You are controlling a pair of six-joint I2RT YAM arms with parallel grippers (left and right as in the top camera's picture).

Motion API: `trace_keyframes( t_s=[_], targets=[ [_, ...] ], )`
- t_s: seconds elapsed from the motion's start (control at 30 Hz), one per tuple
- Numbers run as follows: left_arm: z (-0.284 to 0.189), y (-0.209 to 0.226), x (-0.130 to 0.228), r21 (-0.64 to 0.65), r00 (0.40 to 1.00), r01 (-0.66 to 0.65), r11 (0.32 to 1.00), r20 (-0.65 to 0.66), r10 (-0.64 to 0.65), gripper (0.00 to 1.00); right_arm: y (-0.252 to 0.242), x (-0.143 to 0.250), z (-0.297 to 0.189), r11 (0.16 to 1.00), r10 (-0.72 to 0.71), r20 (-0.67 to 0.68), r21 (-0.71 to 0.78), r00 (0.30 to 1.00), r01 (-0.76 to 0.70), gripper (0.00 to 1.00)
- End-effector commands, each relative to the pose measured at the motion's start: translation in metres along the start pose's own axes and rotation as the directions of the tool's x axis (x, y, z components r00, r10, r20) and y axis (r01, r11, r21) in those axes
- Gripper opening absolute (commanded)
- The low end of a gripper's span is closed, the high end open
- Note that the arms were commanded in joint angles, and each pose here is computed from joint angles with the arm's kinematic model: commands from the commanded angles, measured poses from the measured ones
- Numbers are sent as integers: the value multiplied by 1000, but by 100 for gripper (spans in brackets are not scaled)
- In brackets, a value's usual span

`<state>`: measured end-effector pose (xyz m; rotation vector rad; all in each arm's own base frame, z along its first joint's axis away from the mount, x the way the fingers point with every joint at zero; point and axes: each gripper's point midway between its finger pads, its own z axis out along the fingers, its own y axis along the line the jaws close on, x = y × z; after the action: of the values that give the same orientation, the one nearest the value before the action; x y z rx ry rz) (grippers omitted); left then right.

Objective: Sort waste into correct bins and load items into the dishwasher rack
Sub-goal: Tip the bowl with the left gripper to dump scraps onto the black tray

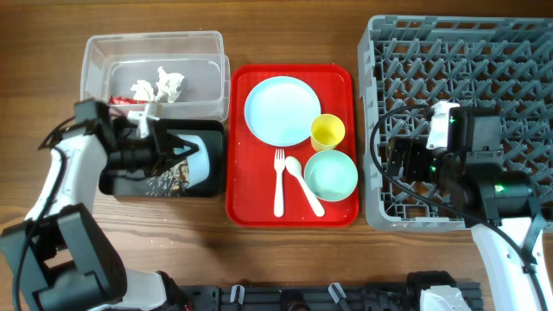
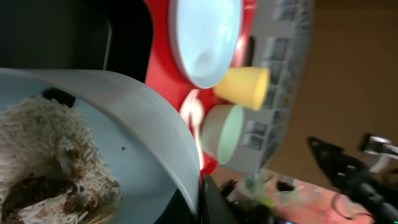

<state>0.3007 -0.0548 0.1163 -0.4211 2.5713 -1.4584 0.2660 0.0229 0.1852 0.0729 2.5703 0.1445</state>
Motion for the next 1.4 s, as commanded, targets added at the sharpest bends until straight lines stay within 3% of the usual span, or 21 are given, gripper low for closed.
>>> trace_keyframes(
  t_s=[0.0, 0.13, 0.4, 0.5, 0.6, 0.73, 0.93, 1.1, 1.2, 1.23, 1.27, 1.37],
  targets=[
    [-18, -29, -6, 270, 992, -107, 957, 88, 86, 4, 4, -8, -6, 1000, 11, 26, -20, 1000, -10, 99],
    [-27, -28, -11, 283, 972, -217, 934, 153, 179, 4, 4, -8, -6, 1000, 10, 26, -20, 1000, -10, 100],
    [-27, -26, -17, 263, 959, -261, 929, 176, 220, 4, 4, -7, -6, 1000, 11, 22, -19, 1000, -10, 100],
    [-26, -20, -26, 238, 978, -168, 956, 163, 132, 4, 4, -7, -6, 1000, 11, 22, -19, 1000, -11, 100],
    [-39, -54, -22, 444, 981, -162, 882, 172, 94, 4, 4, -5, -6, 1000, 11, 15, -18, 1000, -11, 100],
    [-50, -60, -25, 515, 991, -33, 856, 127, -38, 4, 4, -5, -6, 1000, 12, 12, -18, 1000, -11, 100],
    [-60, -53, -32, 503, 984, -51, 863, 171, -42, 4, 4, -4, -6, 1000, 11, 8, -17, 1000, -11, 100],
    [-54, -41, -35, 431, 983, -56, 901, 184, -27, 4, 4, -4, -6, 1000, 11, 8, -17, 1000, -11, 100],
    [-47, -21, -41, 317, 980, -25, 948, 194, -39, 4, 4, -4, -6, 1000, 12, 8, -17, 1000, -12, 100],
    [-52, -38, -39, 417, 983, -25, 909, 174, -52, 4, 4, -4, -6, 1000, 11, 8, -17, 1000, -11, 100],
    [-59, -60, -33, 502, 983, -108, 858, 184, 16, 4, 4, -4, -6, 1000, 11, 8, -17, 1000, -11, 100],
    [-52, -47, -37, 410, 981, -94, 907, 192, 15, 4, 4, -4, -6, 1000, 11, 8, -17, 1000, -11, 100]
  ],
)
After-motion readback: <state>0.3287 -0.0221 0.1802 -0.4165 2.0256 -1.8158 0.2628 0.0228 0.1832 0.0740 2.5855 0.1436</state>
